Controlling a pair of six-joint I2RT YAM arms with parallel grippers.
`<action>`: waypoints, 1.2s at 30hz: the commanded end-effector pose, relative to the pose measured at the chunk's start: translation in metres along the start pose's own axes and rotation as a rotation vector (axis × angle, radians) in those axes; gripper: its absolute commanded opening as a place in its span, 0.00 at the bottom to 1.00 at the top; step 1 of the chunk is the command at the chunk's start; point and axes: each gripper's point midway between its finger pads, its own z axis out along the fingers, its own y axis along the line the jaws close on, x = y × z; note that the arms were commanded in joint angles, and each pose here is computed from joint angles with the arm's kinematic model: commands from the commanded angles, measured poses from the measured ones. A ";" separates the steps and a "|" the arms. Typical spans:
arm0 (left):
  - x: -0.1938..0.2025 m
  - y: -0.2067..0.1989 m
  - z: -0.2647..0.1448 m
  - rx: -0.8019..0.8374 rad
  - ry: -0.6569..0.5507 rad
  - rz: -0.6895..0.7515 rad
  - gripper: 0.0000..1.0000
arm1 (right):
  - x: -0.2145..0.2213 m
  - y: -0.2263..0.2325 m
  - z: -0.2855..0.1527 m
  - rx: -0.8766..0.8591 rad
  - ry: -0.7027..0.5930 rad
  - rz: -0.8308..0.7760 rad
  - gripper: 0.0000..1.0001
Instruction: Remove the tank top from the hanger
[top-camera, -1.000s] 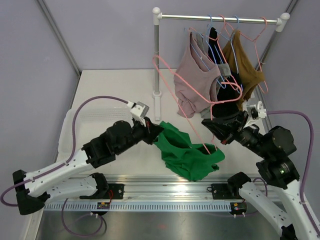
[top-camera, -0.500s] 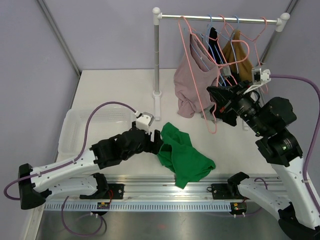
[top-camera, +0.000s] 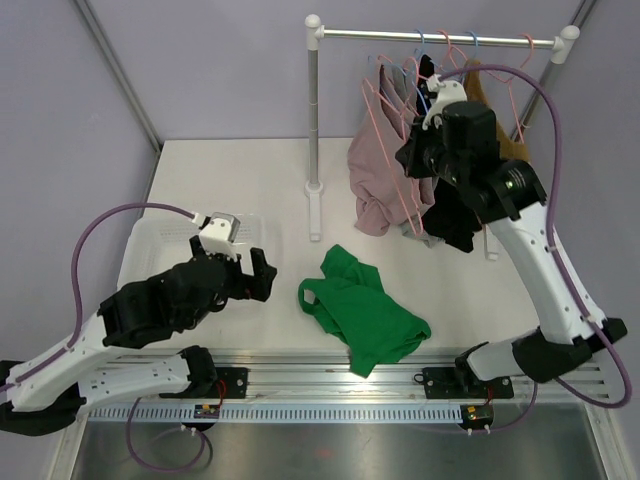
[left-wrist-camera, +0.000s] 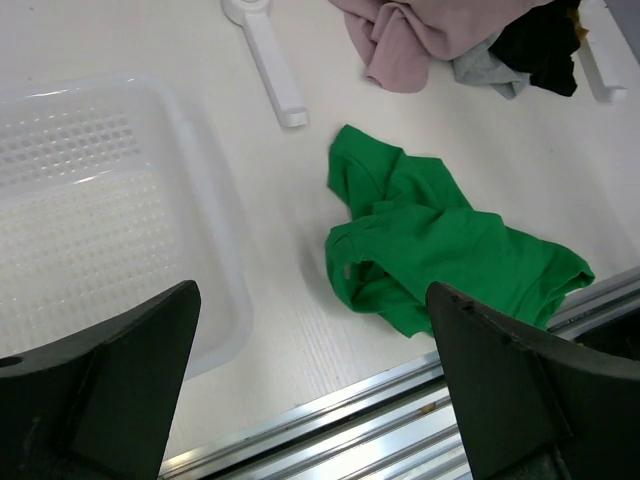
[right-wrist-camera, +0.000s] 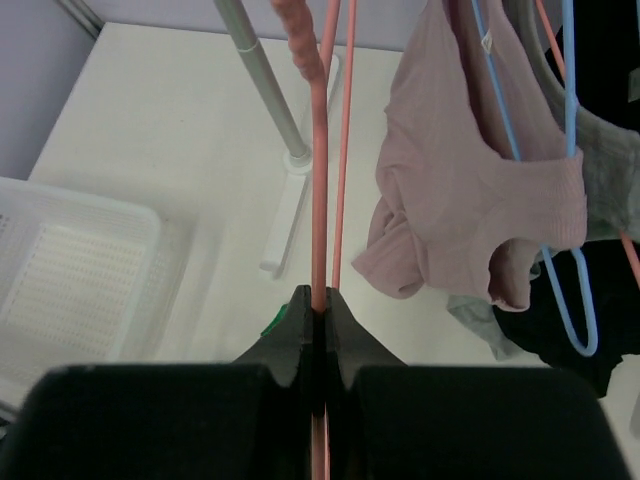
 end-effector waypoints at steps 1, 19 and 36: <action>0.005 0.016 -0.006 -0.052 0.011 0.029 0.99 | -0.025 -0.006 0.019 0.065 -0.021 -0.062 0.00; 0.031 0.020 -0.001 0.001 0.009 0.041 0.99 | -0.069 -0.013 0.143 0.124 -0.040 -0.097 0.00; 0.020 -0.043 0.035 0.119 0.028 0.028 0.99 | -0.094 0.005 0.054 0.024 -0.111 -0.064 0.99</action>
